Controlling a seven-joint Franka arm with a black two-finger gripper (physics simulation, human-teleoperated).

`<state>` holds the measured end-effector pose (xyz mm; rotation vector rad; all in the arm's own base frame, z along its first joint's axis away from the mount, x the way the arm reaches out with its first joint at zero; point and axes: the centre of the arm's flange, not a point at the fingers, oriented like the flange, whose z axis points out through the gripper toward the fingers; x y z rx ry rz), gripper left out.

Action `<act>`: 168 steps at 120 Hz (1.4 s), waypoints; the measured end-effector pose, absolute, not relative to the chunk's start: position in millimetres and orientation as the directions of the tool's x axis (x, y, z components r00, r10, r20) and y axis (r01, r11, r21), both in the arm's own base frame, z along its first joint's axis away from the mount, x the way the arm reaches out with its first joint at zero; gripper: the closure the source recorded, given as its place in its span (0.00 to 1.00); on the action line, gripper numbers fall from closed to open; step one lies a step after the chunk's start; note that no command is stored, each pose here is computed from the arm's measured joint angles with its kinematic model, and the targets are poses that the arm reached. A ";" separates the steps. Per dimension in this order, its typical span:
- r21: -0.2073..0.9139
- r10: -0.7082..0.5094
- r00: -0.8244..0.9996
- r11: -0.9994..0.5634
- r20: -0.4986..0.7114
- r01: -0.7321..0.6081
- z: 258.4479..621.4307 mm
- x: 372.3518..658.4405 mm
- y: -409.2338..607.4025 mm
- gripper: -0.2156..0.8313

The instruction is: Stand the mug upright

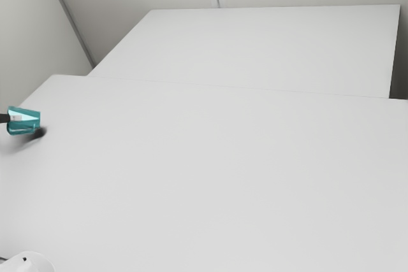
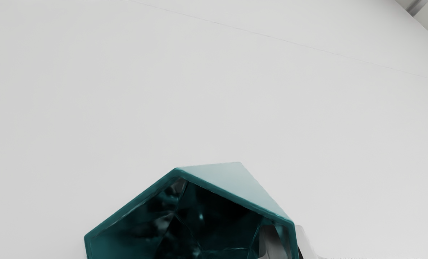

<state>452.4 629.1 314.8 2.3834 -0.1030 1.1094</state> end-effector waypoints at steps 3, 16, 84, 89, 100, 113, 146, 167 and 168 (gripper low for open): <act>0.396 0.111 0.682 -0.875 0.723 -0.278 324.0 456.6 623.6 0.95; 0.334 0.007 0.756 -0.900 0.654 -0.280 359.0 464.6 604.8 0.95; 0.228 -0.266 0.930 -0.918 0.253 -0.324 419.3 531.2 443.5 0.96; 0.213 -0.276 0.935 -0.922 0.225 -0.323 424.6 536.6 429.8 0.96; 0.185 -0.281 0.946 -0.933 0.161 -0.309 434.6 540.7 401.0 0.96; 0.177 -0.281 0.953 -0.938 0.112 -0.298 435.8 545.3 362.6 0.96; 0.117 -0.279 0.958 -0.951 0.070 -0.285 452.8 558.3 276.9 0.96; 0.061 -0.293 0.955 -0.953 0.051 -0.295 472.8 564.3 220.0 0.96; 0.060 -0.293 0.955 -0.953 0.051 -0.296 473.3 564.4 217.3 0.96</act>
